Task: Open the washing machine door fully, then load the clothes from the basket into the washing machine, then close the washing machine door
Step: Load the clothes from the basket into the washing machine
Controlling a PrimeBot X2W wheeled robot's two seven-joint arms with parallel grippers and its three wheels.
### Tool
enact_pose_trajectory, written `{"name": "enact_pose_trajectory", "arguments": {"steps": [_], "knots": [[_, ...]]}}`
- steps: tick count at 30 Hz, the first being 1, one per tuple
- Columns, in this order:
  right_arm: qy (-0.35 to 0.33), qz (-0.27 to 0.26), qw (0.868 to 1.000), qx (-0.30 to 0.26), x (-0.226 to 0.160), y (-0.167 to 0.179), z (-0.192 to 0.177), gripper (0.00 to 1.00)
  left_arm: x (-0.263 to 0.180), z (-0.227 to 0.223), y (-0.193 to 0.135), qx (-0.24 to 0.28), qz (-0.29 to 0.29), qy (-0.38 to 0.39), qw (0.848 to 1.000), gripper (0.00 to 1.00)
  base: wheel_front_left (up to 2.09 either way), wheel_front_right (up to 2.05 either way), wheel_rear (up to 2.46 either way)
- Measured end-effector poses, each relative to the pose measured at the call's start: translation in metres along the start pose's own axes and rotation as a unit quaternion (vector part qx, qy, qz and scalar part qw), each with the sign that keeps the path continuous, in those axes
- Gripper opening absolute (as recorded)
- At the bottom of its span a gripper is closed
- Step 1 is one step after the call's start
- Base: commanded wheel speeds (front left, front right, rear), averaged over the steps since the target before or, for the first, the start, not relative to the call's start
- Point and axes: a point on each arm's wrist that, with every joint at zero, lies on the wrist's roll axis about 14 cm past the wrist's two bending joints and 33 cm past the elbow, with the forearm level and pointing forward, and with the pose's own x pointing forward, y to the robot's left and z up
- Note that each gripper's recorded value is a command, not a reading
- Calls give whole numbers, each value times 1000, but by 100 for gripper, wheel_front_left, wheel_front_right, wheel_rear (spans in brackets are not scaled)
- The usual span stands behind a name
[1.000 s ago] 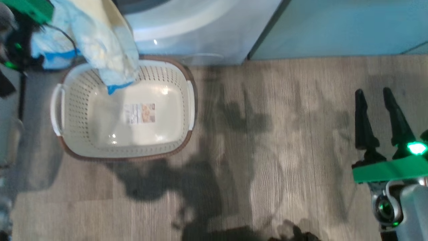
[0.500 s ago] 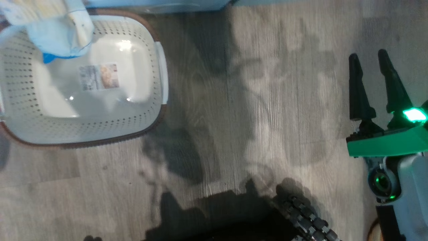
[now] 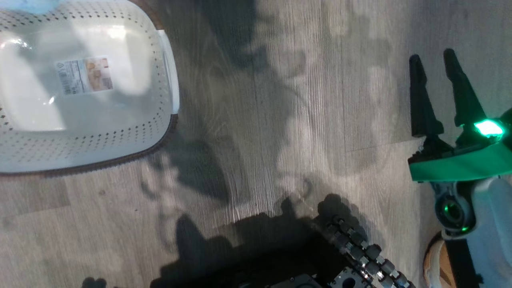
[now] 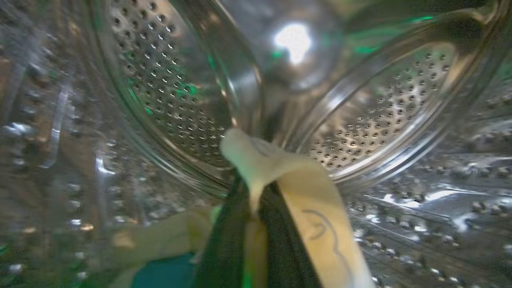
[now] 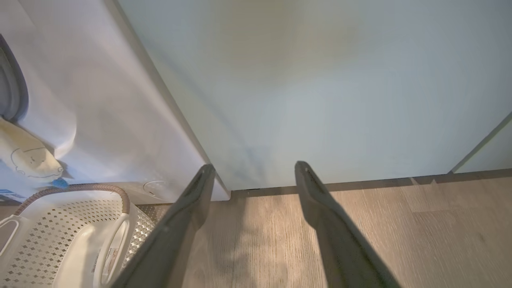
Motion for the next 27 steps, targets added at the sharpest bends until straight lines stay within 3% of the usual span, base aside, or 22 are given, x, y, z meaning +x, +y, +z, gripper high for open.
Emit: {"name": "enact_pose_trajectory", "arguments": {"steps": [27], "knots": [[-8,9,1000,2,5,5,6,100,-1,-13,-6,-22,2,-1,1000,0,0,0,0]]}}
